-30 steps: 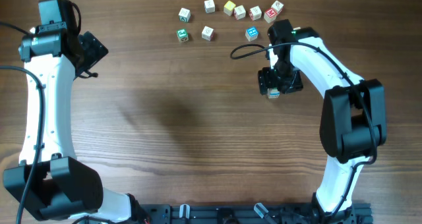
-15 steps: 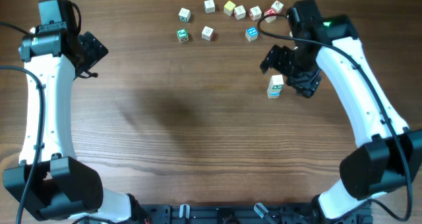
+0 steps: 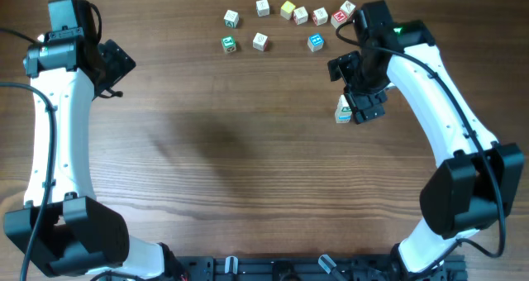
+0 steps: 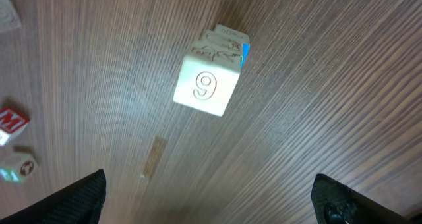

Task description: Form a tower

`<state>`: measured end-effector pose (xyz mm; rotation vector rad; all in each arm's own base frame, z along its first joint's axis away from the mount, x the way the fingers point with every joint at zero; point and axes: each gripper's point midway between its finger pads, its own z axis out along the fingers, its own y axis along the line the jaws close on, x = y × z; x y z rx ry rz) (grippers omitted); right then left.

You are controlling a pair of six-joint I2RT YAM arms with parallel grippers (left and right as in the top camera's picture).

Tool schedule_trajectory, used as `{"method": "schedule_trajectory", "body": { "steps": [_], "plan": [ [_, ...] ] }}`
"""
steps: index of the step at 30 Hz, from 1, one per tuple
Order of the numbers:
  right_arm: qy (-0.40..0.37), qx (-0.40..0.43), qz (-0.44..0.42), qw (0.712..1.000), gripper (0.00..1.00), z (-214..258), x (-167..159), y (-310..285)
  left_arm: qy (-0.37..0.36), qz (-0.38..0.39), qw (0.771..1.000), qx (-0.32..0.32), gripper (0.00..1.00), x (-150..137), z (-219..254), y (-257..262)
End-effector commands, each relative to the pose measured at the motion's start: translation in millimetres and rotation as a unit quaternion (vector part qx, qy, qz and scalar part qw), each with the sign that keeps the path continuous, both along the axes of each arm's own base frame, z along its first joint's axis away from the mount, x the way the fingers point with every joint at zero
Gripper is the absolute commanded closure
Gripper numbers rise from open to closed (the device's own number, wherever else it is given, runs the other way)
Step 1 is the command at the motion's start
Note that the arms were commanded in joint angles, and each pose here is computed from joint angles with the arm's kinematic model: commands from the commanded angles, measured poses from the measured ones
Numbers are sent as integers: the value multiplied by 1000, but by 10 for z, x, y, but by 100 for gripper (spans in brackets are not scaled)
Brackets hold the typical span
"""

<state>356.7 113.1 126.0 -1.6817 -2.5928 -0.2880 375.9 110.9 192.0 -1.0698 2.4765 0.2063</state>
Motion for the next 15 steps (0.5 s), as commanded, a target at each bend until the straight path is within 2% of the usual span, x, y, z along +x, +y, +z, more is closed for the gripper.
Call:
{"method": "schedule_trajectory", "body": {
  "steps": [1,6,15],
  "plan": [
    [34,-20,-41,998,0,-238,-8,-59,5,9,1000,-5,0,-7,-55,10],
    [79,-35,-56,995,0,-575,-10,-120,5,9,1000,-5,0,-7,-55,9],
    [90,-70,-56,992,0,-921,79,-210,5,9,1000,-5,0,-7,-55,9]
  ]
}}
